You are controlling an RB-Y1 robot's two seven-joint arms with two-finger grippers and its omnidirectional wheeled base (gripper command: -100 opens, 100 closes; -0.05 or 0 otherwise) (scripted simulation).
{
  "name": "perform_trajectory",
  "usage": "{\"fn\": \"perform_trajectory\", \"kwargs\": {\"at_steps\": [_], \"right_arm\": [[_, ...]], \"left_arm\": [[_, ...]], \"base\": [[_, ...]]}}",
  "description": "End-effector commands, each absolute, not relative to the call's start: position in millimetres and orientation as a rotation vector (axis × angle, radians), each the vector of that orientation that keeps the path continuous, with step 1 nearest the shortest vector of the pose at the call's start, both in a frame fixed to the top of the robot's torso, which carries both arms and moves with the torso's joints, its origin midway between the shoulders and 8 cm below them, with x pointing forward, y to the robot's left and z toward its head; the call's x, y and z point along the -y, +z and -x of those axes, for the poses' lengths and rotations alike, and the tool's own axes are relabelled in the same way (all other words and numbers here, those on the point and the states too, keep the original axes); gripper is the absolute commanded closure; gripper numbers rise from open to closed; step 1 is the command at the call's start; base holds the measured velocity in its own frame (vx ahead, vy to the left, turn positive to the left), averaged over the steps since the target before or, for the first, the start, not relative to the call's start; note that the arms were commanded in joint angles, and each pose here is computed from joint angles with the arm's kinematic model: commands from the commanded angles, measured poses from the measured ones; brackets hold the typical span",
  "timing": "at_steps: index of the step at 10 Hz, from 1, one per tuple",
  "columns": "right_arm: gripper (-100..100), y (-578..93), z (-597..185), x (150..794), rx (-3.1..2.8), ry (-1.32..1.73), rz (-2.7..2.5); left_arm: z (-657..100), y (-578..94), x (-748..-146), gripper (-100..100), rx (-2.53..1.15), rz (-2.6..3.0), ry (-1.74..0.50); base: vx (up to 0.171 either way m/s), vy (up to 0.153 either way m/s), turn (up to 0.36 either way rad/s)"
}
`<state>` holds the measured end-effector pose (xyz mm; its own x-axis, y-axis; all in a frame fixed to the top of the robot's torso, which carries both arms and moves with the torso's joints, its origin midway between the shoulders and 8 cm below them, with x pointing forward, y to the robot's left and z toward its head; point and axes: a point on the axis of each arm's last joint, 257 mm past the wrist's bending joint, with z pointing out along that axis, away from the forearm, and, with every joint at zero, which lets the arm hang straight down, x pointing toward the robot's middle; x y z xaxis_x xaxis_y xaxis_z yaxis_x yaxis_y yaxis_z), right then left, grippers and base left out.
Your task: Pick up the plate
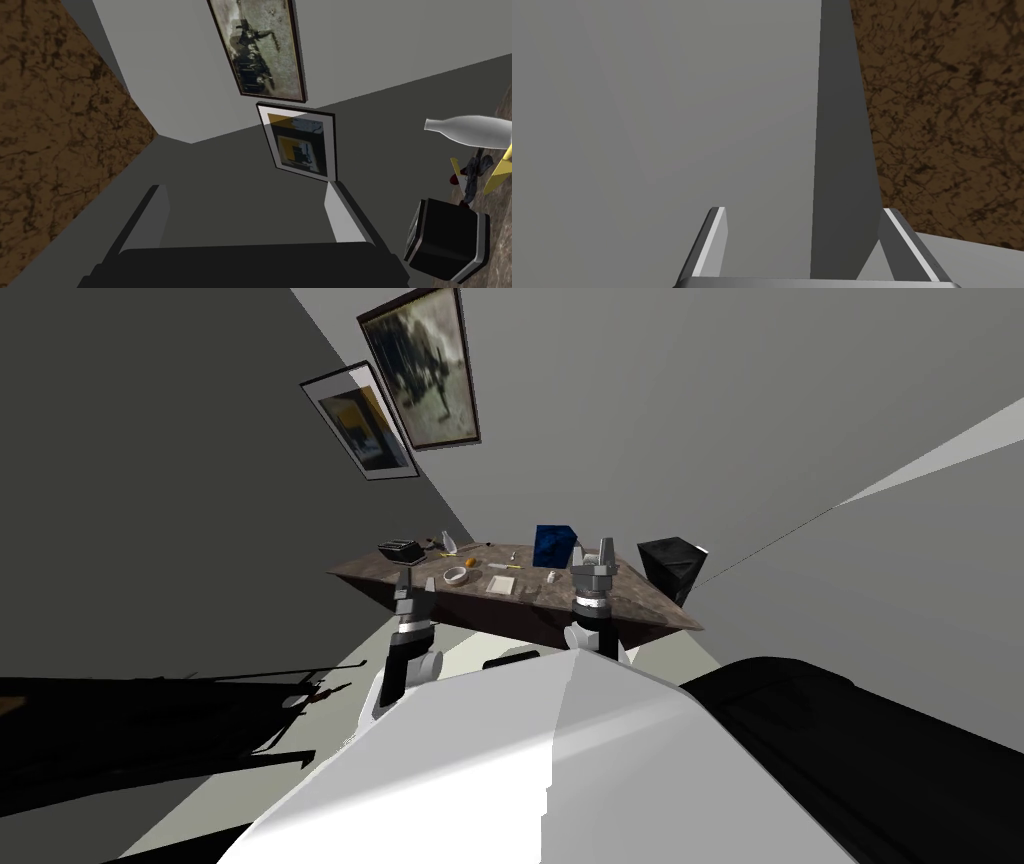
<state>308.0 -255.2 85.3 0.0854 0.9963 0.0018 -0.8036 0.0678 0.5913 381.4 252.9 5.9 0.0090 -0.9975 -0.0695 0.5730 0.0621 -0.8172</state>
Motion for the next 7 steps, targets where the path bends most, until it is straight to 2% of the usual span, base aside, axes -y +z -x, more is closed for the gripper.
{"fn": "perform_trajectory", "kwargs": {"at_steps": [1,7], "right_arm": [[0,85.3,-308.0,255.2,-0.467,1.432,-0.512],[0,85.3,-308.0,255.2,-0.467,1.432,-0.512]], "left_arm": [[-391.3,-0.1,-246.3,-100,-0.824,0.725,-1.409],[-416.1,-25.2,-233.9,-100,-0.92,0.828,-1.416]], "base": [[0.02,0.023,-0.078],[0.017,0.022,-0.046]]}}
